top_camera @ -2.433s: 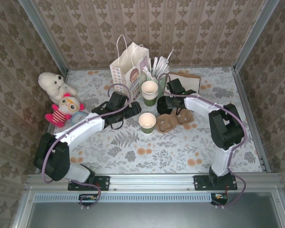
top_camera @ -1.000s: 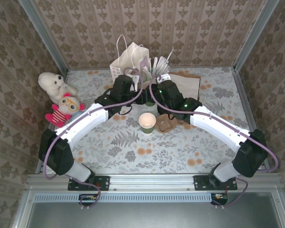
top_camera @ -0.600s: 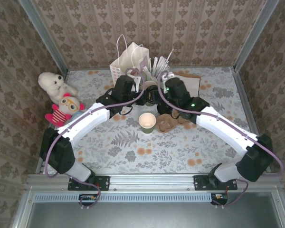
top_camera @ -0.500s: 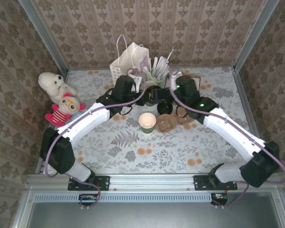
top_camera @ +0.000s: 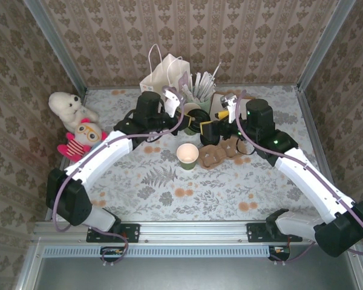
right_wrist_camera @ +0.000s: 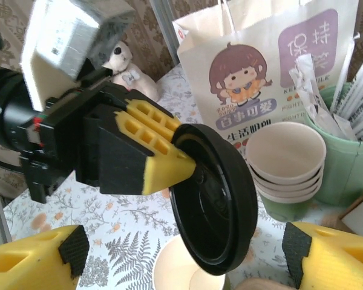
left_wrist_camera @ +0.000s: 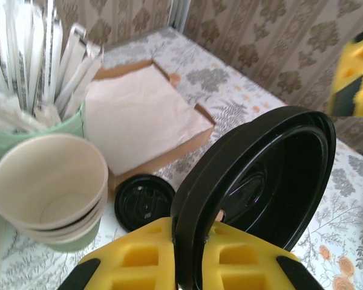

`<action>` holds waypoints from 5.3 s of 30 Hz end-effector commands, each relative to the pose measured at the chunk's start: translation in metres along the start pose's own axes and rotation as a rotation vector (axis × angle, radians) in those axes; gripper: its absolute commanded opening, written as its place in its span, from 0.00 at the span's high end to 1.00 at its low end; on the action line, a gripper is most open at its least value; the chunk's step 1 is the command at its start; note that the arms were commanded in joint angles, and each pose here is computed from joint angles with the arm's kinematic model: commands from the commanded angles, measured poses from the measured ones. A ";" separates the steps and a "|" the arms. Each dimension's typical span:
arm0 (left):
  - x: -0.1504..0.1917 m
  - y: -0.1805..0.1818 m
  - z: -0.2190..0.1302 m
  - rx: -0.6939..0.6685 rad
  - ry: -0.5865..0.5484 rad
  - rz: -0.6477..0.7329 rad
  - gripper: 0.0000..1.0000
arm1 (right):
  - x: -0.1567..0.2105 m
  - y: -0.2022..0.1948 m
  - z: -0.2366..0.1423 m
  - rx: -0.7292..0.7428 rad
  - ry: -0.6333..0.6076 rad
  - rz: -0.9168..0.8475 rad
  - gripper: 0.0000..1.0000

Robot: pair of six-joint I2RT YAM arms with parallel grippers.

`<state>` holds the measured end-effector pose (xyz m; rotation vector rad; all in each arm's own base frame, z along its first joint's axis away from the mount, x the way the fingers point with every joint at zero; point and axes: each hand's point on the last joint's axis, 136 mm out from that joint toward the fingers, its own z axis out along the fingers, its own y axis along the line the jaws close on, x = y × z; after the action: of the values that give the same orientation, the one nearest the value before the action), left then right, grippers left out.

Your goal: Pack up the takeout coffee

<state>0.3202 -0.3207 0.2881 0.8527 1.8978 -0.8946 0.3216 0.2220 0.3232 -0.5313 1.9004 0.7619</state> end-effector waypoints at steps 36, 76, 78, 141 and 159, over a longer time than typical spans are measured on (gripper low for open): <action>-0.070 -0.032 -0.057 0.055 -0.236 0.143 1.00 | -0.045 0.033 0.021 -0.224 -0.106 -0.072 0.60; -0.041 0.001 -0.140 0.005 -0.278 -0.074 0.00 | -0.068 0.059 0.014 0.109 -0.189 -1.228 1.00; -0.042 0.005 -0.145 -0.013 -0.283 -0.117 0.00 | -0.062 0.076 0.017 0.105 -0.239 -1.428 1.00; 0.046 -0.017 -0.116 0.035 0.346 -0.269 0.61 | 0.014 0.134 0.074 -0.033 -0.444 -2.545 1.00; 0.046 -0.014 -0.107 0.056 0.347 -0.261 0.94 | 0.023 0.134 0.087 -0.075 -0.435 -2.541 0.99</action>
<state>0.2514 -0.2190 0.2759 0.7957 2.4167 -0.9489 0.2846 0.3664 0.2999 -1.8334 0.0282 -0.6517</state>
